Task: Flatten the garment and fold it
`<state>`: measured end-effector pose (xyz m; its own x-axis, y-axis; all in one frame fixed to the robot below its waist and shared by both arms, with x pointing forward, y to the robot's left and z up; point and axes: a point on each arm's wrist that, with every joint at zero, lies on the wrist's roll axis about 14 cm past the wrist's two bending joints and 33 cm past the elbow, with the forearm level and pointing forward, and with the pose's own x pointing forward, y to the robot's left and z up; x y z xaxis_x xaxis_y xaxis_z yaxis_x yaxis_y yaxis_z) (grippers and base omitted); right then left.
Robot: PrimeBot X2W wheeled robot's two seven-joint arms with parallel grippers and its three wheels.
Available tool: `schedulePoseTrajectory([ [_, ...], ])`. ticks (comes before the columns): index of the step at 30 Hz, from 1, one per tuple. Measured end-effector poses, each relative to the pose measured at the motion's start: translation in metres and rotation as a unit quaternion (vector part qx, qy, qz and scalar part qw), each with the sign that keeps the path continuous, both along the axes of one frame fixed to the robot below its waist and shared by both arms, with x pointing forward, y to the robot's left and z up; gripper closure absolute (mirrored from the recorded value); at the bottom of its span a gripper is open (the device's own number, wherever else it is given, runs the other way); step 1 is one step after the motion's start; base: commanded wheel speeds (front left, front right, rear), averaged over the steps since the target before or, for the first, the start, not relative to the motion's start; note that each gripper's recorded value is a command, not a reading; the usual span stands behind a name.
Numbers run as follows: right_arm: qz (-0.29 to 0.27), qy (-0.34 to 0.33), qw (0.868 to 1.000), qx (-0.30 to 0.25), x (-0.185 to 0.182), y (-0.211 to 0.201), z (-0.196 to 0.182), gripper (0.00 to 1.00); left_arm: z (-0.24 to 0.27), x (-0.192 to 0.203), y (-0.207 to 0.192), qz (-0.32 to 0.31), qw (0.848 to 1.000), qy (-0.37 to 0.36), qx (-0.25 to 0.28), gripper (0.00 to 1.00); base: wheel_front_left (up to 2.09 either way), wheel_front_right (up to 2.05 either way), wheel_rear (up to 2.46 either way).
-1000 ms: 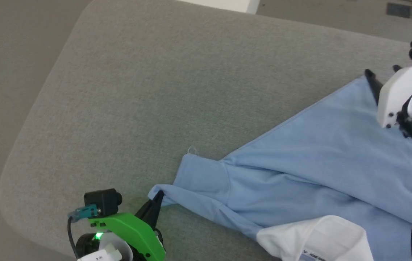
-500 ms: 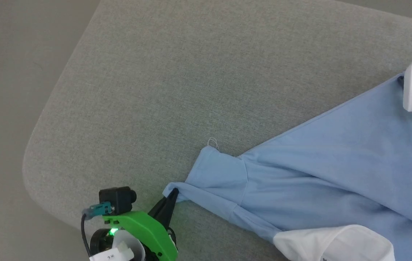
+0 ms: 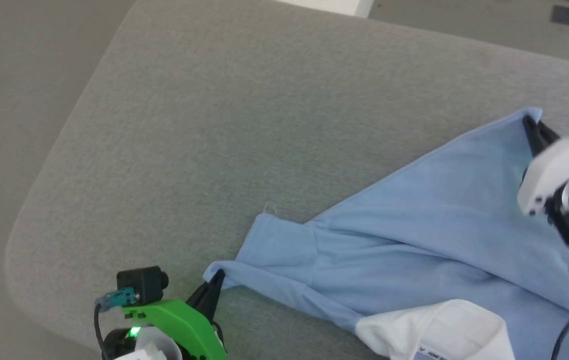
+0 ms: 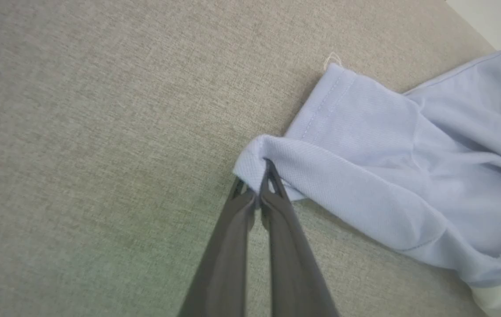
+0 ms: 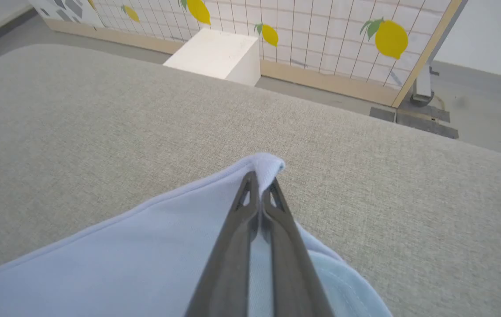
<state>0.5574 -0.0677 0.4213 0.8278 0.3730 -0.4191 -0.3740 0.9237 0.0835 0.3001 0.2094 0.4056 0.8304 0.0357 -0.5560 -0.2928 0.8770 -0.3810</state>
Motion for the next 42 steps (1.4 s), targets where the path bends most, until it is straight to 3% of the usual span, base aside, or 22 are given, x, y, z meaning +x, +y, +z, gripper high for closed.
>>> schedulePoseTrajectory([
  [5, -0.052, -0.073, 0.995, 0.033, -0.038, -0.045, 0.018, 1.0, 0.007, 0.0, -0.006, -0.021, 1.0, -0.008, 0.002, 1.0, 0.0, 0.0, 0.0],
  [13, -0.152, -0.083, 0.984, 0.048, -0.11, -0.11, 0.025, 1.0, 0.026, 0.011, -0.014, -0.052, 0.998, -0.046, 0.012, 1.0, 0.0, 0.0, 0.0],
  [18, -0.195, -0.094, 0.975, 0.043, -0.147, -0.14, 0.042, 1.0, 0.047, 0.028, -0.018, -0.067, 0.992, -0.1, 0.029, 1.0, 0.0, 0.0, 0.0],
  [22, -0.204, -0.131, 0.97, 0.028, -0.156, -0.156, 0.078, 1.0, 0.083, 0.058, -0.028, -0.105, 0.979, -0.169, 0.042, 1.0, 0.0, 0.0, 0.0],
  [26, -0.195, -0.181, 0.964, -0.004, -0.148, -0.171, 0.127, 1.0, 0.14, 0.099, -0.034, -0.151, 0.952, -0.253, 0.088, 1.0, 0.0, 0.0, 0.0],
  [34, -0.141, -0.288, 0.944, -0.081, -0.094, -0.169, 0.235, 1.0, 0.254, 0.17, -0.065, -0.208, 0.89, -0.391, 0.11, 1.0, 0.0, 0.0, 0.0],
  [42, -0.13, -0.301, 0.937, -0.124, -0.015, -0.171, 0.275, 1.0, 0.312, 0.252, -0.066, -0.202, 0.862, -0.44, 0.148, 1.0, 0.0, 0.0, 0.0],
])
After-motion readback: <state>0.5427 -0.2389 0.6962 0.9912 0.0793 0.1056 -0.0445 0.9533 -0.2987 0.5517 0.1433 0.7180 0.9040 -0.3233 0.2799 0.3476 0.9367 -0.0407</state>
